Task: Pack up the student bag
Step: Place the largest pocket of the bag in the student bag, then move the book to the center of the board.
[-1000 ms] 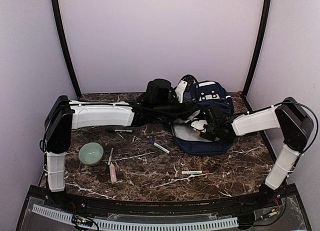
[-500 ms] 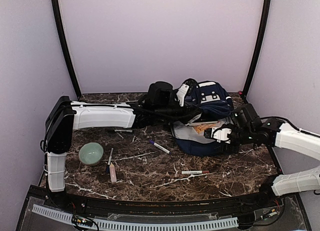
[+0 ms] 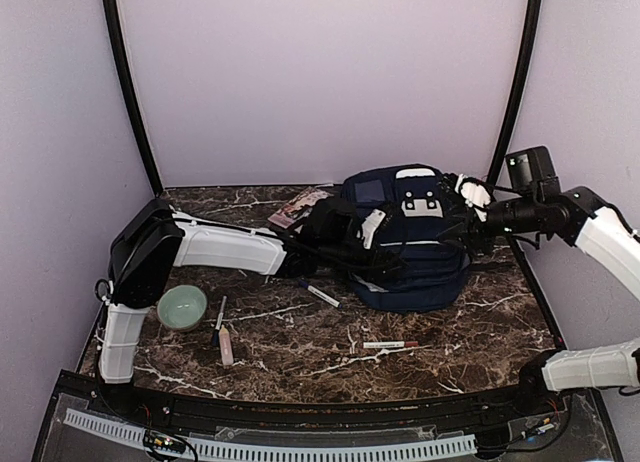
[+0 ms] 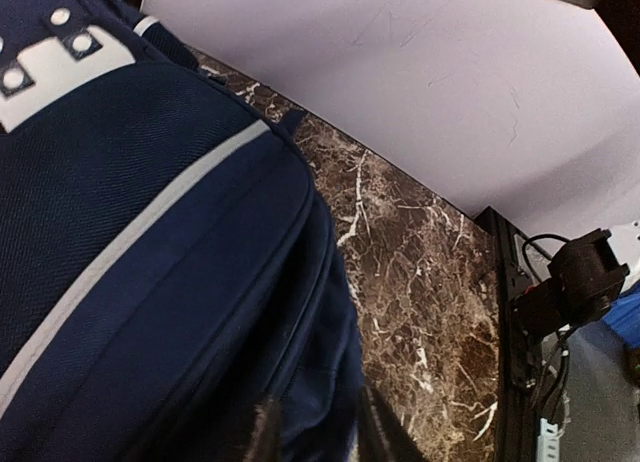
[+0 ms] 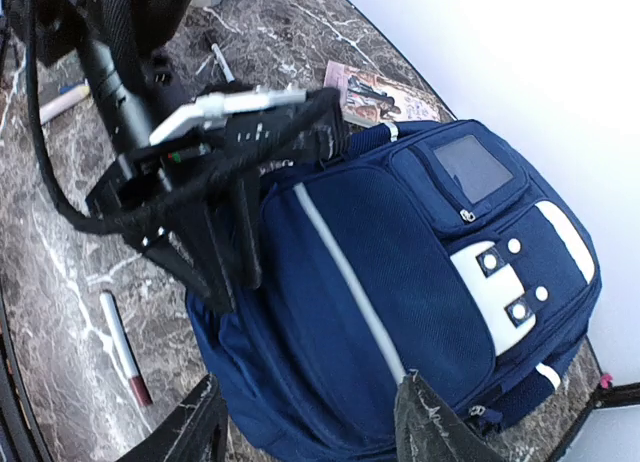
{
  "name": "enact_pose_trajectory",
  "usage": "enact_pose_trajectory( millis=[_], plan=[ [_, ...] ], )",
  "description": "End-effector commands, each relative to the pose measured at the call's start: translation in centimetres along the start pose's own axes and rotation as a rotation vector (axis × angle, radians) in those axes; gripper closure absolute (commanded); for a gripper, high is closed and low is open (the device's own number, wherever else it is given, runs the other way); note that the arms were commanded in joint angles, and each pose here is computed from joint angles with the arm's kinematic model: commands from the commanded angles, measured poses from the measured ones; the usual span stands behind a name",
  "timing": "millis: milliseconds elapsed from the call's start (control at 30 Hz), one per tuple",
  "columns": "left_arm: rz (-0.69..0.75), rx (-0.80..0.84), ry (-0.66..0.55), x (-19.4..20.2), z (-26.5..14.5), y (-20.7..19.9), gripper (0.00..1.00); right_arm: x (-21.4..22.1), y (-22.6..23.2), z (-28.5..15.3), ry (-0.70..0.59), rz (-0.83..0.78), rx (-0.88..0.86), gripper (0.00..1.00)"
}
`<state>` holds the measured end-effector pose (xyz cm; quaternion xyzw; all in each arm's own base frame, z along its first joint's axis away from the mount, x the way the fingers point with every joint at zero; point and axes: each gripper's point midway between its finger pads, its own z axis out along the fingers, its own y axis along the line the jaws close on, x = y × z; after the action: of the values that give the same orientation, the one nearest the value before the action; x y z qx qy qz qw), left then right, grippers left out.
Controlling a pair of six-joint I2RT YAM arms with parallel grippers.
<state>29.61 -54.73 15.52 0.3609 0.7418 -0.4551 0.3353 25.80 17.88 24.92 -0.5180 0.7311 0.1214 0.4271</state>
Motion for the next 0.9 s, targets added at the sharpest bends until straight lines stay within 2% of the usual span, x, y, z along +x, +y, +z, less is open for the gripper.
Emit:
enact_pose_trajectory(
  millis=[0,100,200,300,400,667,867],
  plan=[
    [-0.053,0.048,0.037,0.9,-1.1,1.2,0.63,-4.5,-2.3,1.5,-0.167,0.138,-0.071,0.43],
    [-0.008,0.084,0.047,0.1,-2.5,-0.4,0.50,-6.8,-4.9,2.8,-0.216,0.198,-0.054,0.45],
    [0.064,0.009,-0.004,-1.7,-5.1,-0.8,0.47,-7.6,-6.9,5.1,-0.202,0.268,-0.061,0.46],
    [0.082,-0.121,-0.020,-2.2,-8.1,1.5,0.42,-7.8,-8.1,7.6,-0.175,0.331,-0.092,0.49],
    [0.040,-0.212,-0.018,-2.6,-11.2,4.6,0.40,-8.2,-8.5,9.7,-0.179,0.369,-0.105,0.49],
    [-0.066,-0.518,-0.024,-4.1,-18.0,13.2,0.25,-9.4,-6.7,18.1,-0.106,0.417,-0.170,0.51],
    [-0.195,-0.637,-0.051,-4.9,-21.4,20.1,0.23,-9.3,-6.2,23.7,-0.076,0.526,-0.213,0.51]
  ],
)
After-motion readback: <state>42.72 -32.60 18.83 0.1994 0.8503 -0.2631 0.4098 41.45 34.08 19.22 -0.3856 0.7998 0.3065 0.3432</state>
